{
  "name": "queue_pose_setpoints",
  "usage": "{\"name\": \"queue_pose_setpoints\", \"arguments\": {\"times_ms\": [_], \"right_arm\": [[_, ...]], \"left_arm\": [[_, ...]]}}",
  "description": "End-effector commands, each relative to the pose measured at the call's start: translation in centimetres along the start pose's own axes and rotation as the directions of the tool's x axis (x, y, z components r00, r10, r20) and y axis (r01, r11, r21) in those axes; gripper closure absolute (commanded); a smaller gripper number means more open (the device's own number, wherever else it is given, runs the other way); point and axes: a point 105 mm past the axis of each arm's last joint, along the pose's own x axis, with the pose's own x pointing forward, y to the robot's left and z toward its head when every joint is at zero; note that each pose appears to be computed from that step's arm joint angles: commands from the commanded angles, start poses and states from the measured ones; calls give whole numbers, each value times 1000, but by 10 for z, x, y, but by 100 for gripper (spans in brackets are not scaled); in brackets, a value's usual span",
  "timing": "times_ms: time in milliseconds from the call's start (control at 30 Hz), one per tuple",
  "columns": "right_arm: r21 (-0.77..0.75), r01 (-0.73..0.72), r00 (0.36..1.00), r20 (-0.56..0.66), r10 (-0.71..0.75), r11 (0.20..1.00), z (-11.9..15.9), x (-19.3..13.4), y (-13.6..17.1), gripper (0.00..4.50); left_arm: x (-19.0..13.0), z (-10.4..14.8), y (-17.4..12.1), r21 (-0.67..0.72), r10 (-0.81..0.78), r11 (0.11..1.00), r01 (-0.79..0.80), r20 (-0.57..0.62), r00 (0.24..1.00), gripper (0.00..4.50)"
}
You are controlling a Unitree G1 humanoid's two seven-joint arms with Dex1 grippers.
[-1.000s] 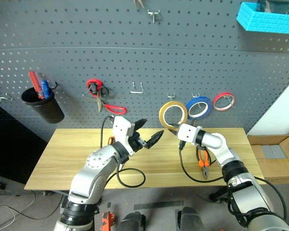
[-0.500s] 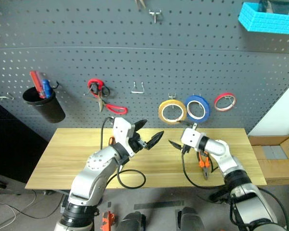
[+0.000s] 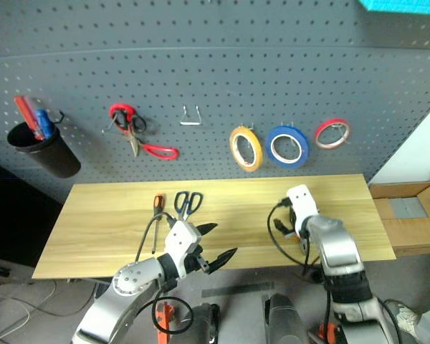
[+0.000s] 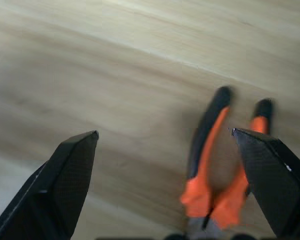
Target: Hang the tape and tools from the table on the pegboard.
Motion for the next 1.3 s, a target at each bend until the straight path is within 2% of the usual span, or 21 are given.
{"name": "queue_pose_setpoints", "arguments": {"times_ms": [33,233,400,600,700,800,1000,1100,1200,1300], "right_arm": [[68,59,993,-103,-52,996,-11,7,-17,4],[78,179,962,-222,-158,981,-25,15,-48,4],[-35,212,949,-230,-214,977,-29,20,-61,4],[65,213,932,-314,-183,975,-40,22,-54,4],[189,266,892,-420,-167,945,-54,20,-51,4],[252,321,850,-502,-160,913,-63,16,-48,4],[273,352,837,-520,-170,895,-63,17,-47,4],[277,354,852,-489,-186,893,-59,19,-51,62],[292,354,859,-476,-186,889,-57,20,-53,153],[287,342,873,-450,-189,895,-52,22,-54,159]], "left_arm": [[1,16,-9,38,-20,999,18,57,998,0],[-1,23,-17,34,-27,999,24,63,998,0],[-7,22,-26,18,-25,1000,24,50,998,0],[-11,22,-32,12,-31,999,31,39,999,0],[-12,23,-31,14,-30,999,29,34,999,0],[-13,23,-31,18,-27,999,27,31,999,0],[-12,22,-34,22,-34,999,33,32,999,0],[-11,23,-33,24,-34,999,33,35,999,0],[-10,22,-32,28,-35,999,35,34,999,0],[-9,23,-30,31,-34,999,33,37,999,0]]}}
